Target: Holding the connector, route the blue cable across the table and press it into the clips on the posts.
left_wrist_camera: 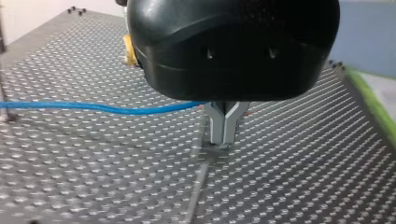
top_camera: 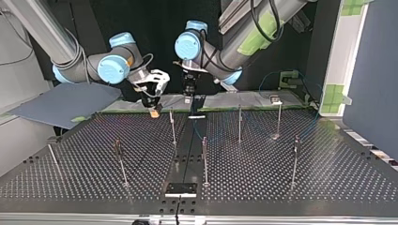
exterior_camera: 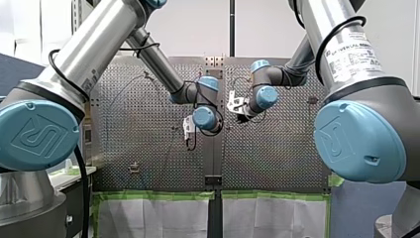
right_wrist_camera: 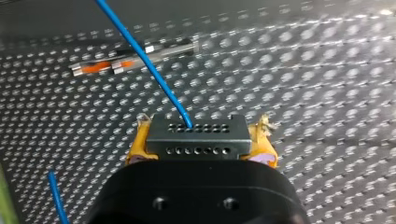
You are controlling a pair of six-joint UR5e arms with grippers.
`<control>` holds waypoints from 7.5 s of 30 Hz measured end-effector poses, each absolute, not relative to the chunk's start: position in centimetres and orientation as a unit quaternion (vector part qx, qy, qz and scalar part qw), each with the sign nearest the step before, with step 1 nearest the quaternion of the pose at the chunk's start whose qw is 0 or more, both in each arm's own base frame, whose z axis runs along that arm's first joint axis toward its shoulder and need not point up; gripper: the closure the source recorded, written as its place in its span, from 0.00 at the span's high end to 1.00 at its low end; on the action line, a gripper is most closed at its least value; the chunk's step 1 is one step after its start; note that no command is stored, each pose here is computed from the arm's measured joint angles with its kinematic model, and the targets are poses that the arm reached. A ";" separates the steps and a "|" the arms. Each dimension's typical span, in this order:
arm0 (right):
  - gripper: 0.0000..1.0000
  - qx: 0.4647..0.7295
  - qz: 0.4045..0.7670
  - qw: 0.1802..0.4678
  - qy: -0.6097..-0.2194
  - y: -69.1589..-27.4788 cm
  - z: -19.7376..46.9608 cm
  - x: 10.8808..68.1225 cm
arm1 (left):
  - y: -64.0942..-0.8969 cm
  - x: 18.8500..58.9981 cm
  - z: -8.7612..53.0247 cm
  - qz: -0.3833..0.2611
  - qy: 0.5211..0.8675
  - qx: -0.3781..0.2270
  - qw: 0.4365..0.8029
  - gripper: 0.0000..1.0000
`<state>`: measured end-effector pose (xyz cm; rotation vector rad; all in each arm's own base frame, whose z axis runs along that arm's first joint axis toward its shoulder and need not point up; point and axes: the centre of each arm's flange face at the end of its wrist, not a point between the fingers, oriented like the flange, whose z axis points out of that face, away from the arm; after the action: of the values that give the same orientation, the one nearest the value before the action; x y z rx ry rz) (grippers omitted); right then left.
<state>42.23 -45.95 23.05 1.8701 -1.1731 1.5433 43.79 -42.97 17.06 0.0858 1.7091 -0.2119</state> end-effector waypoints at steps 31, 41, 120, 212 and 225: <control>0.00 0.663 0.553 0.234 -0.447 -49.2 18.5 38.4 | -42.0 50.1 17.1 -0.159 0.707 0.025 0.689 0.00; 0.00 0.658 0.567 0.227 -0.441 -50.4 19.2 37.9 | -42.5 48.9 16.5 -0.155 0.731 0.042 0.663 0.00; 0.00 0.636 0.580 0.234 -0.452 -55.3 19.2 33.6 | -45.6 49.6 19.5 -0.066 0.767 0.080 0.633 1.00; 0.00 0.647 0.578 0.247 -0.431 -56.0 21.6 28.2 | -62.0 50.5 18.0 -0.115 0.734 0.014 0.669 0.00; 0.00 0.647 0.579 0.248 -0.431 -56.0 21.7 28.2 | -60.7 50.6 16.2 -0.104 0.746 0.014 0.658 0.00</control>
<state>28.24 -55.98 21.71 1.7623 -1.1734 1.5776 50.56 -60.69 16.18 0.0323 1.6896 -0.2349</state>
